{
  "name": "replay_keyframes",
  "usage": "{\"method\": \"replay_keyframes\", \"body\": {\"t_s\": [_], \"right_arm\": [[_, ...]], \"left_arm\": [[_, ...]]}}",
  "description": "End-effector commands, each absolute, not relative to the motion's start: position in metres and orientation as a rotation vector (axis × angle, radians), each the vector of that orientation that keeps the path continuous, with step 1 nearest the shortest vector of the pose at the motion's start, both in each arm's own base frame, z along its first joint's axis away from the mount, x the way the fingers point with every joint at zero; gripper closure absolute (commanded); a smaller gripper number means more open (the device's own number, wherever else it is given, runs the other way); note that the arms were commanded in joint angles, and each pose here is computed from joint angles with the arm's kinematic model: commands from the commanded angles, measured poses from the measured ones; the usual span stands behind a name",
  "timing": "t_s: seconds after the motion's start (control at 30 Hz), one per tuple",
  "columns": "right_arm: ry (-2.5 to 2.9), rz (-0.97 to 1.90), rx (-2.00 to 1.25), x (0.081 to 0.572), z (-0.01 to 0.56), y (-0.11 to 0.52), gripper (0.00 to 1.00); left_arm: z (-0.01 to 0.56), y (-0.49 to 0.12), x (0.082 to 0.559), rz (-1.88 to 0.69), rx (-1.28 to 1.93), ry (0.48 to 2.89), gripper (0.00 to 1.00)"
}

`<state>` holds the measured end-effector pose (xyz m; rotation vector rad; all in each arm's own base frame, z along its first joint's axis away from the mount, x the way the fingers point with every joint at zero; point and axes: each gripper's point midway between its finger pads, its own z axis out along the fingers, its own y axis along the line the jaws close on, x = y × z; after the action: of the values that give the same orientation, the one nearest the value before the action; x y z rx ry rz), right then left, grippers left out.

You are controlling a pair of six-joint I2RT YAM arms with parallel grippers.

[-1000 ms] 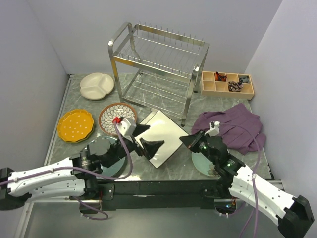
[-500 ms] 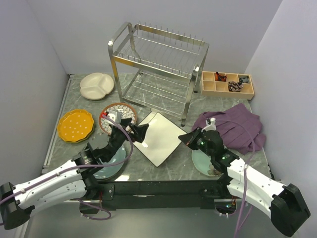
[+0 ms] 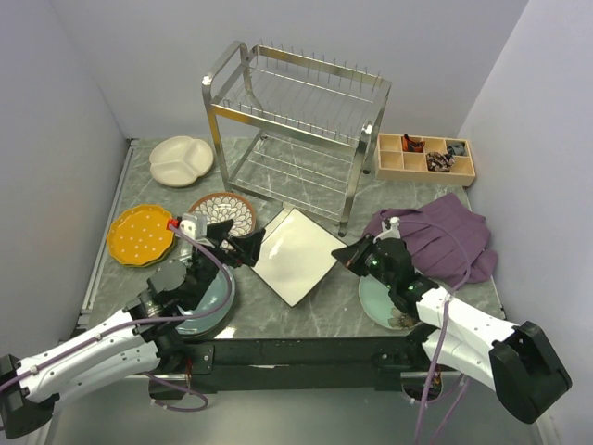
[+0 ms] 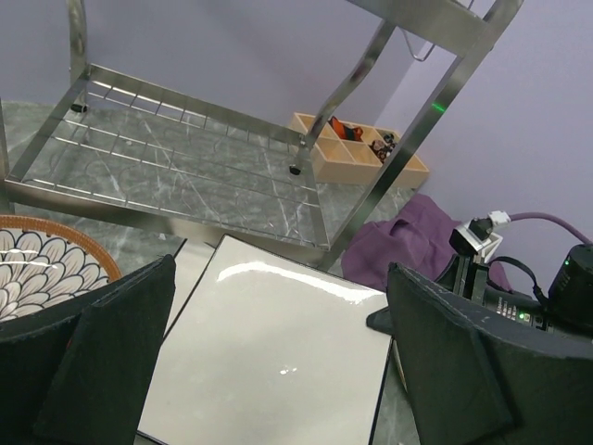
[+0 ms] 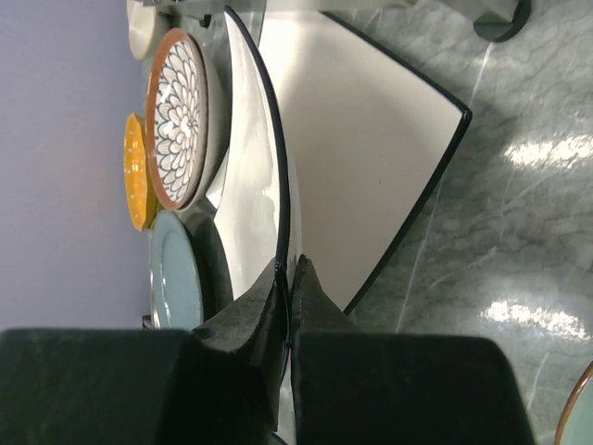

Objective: Unload the plates from the dish rack
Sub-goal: Place the plate at the center of the board.

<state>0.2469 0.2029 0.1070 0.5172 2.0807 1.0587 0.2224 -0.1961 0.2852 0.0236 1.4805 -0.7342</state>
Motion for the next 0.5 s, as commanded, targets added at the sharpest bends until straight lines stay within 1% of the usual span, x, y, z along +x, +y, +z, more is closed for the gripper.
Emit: {"method": "replay_keyframes", "body": {"t_s": [0.0, 0.3, 0.47], "right_arm": [[1.72, 1.278, 0.458, 0.28, 0.215, 0.215, 1.0], [1.738, 1.354, 0.518, 0.287, 0.191, 0.216, 1.0], [1.736, 1.348, 0.55, 0.289, 0.178, 0.212, 1.0]], "left_arm": [[0.297, -0.189, 0.221, -0.749, -0.009, 1.425, 0.01], [0.298, -0.19, 0.22, -0.759, 0.0, 1.422, 0.0], [0.3, -0.187, 0.218, -0.764, -0.005, 1.413, 0.01]]}}
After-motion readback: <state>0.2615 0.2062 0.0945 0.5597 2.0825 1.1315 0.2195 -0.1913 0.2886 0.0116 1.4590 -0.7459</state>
